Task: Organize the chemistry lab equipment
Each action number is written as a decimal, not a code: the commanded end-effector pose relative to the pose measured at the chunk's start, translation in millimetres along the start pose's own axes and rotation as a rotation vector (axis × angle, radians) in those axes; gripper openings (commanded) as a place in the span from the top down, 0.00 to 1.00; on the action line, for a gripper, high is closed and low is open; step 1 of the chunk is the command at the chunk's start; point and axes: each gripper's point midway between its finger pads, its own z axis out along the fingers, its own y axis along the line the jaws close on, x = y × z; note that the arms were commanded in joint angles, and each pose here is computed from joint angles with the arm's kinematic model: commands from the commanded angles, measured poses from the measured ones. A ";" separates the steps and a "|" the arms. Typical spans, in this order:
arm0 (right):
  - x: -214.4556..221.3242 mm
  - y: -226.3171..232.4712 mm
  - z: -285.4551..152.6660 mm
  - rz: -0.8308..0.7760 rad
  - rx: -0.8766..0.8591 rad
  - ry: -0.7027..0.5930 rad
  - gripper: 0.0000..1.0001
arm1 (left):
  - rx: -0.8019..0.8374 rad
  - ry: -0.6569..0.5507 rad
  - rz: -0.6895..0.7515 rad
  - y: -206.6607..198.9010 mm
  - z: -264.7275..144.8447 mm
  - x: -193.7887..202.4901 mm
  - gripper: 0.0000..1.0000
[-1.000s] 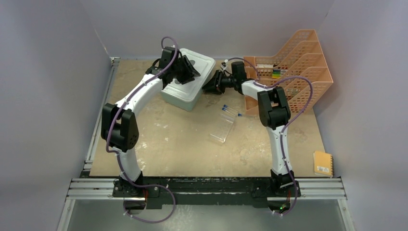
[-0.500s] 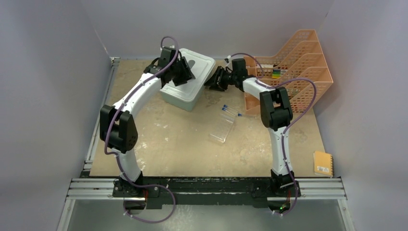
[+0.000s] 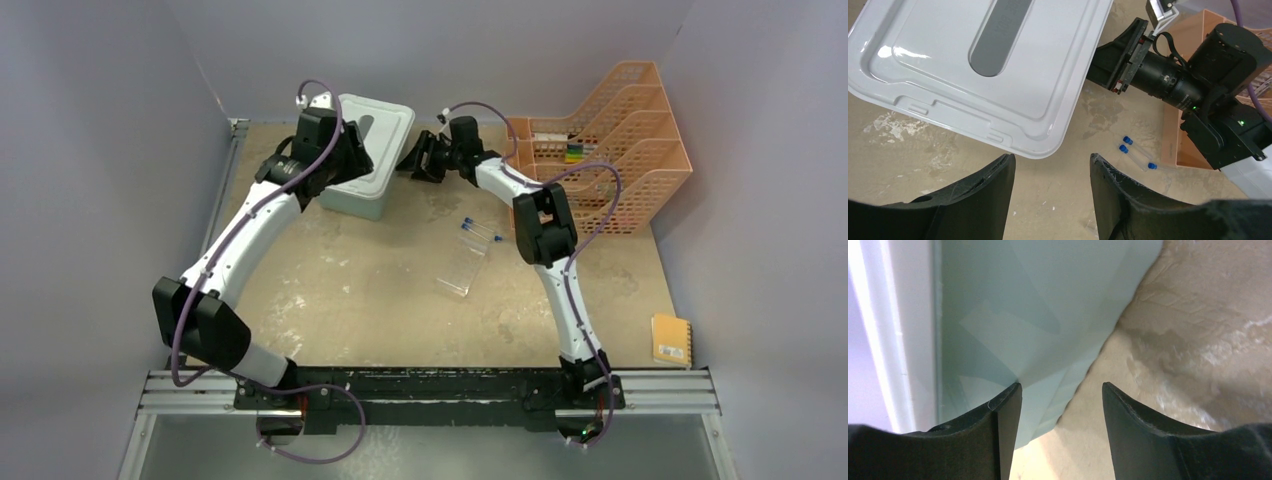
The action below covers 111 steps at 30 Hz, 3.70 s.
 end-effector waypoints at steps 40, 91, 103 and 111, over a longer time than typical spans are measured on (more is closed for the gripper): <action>72.8 -109.0 -197.7 -0.613 0.728 0.375 0.64 | 0.425 0.013 0.041 -44.4 -17.2 47.8 0.46; 2.4 154.6 -280.1 -0.187 -0.051 -0.518 0.83 | 0.952 -0.063 -0.157 -184.8 -74.1 33.4 0.35; 16.4 190.3 -302.0 -0.096 -0.188 -0.481 0.82 | 0.995 -0.008 -0.107 -211.4 -75.7 52.8 0.54; 31.7 191.4 -304.3 -0.093 -0.195 -0.415 0.81 | 0.978 -0.035 -0.023 -210.0 -71.6 52.5 0.81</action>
